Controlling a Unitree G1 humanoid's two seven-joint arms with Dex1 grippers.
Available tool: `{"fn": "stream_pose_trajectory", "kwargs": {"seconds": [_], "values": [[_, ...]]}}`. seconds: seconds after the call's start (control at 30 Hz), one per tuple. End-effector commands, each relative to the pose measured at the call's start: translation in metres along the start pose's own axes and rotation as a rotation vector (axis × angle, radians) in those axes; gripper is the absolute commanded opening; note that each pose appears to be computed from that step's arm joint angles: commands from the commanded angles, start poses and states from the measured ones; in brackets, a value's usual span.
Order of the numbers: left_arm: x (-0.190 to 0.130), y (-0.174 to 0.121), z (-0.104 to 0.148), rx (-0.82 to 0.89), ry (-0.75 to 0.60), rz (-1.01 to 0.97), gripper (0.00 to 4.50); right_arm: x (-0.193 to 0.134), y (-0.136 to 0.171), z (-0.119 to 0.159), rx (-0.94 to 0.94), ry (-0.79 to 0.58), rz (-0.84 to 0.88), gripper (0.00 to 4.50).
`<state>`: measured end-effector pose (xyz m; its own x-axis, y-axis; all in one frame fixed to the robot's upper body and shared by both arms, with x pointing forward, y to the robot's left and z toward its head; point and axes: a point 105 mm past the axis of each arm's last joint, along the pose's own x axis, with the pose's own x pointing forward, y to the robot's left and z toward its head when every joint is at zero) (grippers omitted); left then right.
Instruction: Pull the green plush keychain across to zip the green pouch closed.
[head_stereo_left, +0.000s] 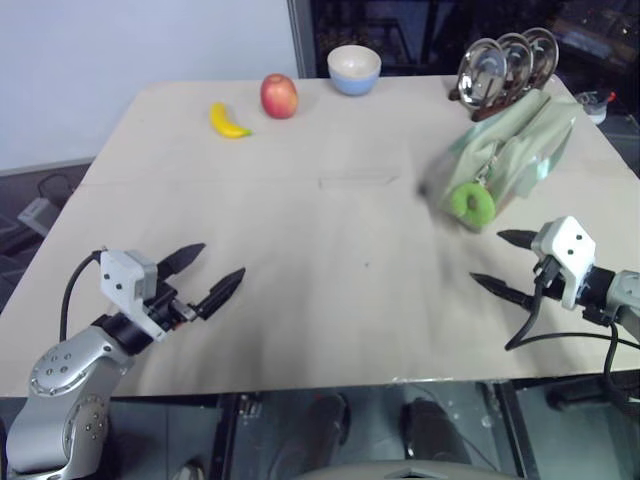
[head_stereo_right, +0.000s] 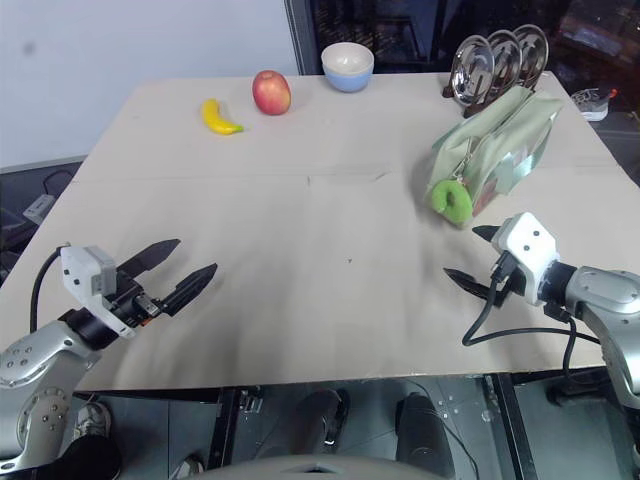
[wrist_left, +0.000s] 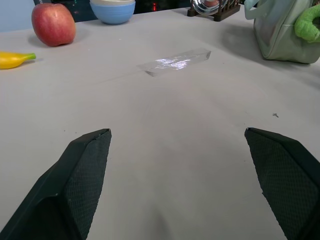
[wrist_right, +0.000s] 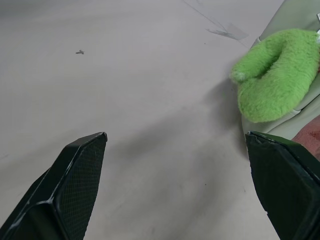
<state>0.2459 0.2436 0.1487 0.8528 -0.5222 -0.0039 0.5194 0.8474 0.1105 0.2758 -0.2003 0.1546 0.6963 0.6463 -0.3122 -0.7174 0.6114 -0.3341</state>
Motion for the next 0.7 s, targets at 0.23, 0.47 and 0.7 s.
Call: {"fn": "stream_pose_trajectory", "kwargs": {"seconds": [0.23,0.47,0.7], "values": [[0.009,-0.026,0.032,-0.038,-0.14,-0.193,4.44,-0.003,-0.013,0.017,-0.097,-0.019,-0.013,4.5],[0.026,-0.051,0.055,-0.008,-0.22,-0.342,4.44,-0.024,-0.085,0.044,-0.541,0.13,-0.112,4.5],[0.035,-0.055,0.051,0.012,-0.217,-0.358,4.44,-0.005,-0.142,0.065,-0.947,0.239,-0.167,4.5]]}}
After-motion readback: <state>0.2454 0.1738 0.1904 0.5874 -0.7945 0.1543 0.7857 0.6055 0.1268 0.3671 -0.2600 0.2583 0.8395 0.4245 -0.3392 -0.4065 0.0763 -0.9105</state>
